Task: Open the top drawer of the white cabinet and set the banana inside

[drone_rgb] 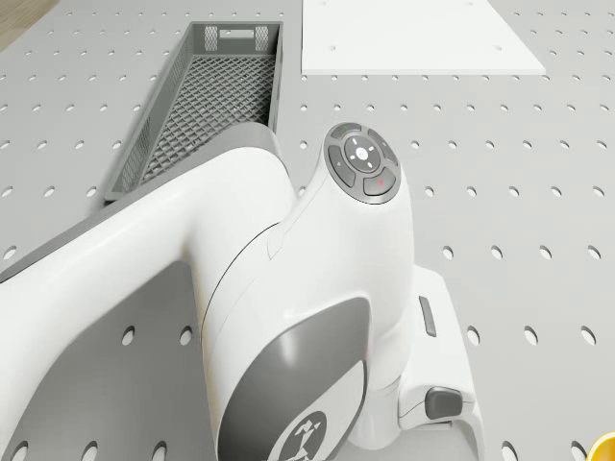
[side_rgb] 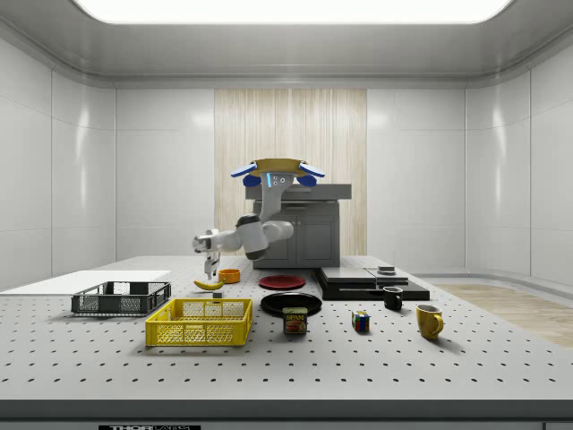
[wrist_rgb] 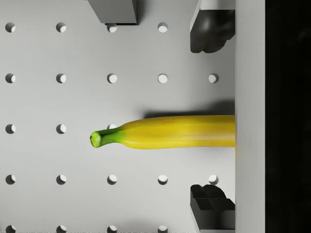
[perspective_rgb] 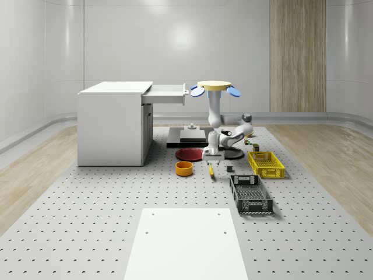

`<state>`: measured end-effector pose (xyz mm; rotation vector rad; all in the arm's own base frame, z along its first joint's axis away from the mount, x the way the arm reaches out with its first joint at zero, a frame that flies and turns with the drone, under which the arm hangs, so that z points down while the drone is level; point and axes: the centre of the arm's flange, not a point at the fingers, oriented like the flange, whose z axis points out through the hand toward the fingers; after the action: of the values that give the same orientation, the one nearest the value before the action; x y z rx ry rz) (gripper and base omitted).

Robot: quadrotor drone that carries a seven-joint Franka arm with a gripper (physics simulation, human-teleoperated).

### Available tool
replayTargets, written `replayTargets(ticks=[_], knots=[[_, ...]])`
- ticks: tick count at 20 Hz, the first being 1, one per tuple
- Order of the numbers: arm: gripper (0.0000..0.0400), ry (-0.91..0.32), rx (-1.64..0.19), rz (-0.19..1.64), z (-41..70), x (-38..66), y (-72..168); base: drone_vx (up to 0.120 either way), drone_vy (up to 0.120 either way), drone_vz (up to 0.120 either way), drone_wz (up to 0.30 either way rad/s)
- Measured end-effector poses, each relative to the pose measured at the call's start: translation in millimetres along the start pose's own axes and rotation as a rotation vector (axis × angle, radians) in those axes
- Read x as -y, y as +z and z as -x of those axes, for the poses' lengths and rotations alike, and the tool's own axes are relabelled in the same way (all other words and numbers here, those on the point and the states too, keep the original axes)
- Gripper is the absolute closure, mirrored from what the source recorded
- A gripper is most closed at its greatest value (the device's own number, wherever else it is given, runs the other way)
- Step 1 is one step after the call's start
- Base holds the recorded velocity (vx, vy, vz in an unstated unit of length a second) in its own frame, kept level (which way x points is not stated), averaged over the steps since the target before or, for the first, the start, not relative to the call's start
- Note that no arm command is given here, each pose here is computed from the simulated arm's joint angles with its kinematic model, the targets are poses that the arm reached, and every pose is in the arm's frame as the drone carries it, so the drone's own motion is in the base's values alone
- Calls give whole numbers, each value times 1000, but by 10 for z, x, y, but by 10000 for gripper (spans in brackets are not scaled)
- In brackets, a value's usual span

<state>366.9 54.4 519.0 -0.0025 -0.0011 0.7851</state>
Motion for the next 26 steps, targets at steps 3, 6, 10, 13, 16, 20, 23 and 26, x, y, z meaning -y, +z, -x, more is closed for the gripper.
replayTargets(ticks=[3,6,10,13,16,20,23,26], knots=[[0,0,0,0,-89,-4,76,0,0,0,0],[0,0,0,0,-186,40,123,0,0,0,0],[0,0,0,0,-265,80,234,0,0,0,0],[0,0,0,0,-295,95,341,0,0,0,0],[0,0,0,0,-312,104,457,0,0,0,0],[0,0,0,0,-324,110,577,0,0,0,0],[0,0,0,0,-330,112,626,0,0,0,0],[121,0,0,0,-332,114,653,0,0,0,0]])
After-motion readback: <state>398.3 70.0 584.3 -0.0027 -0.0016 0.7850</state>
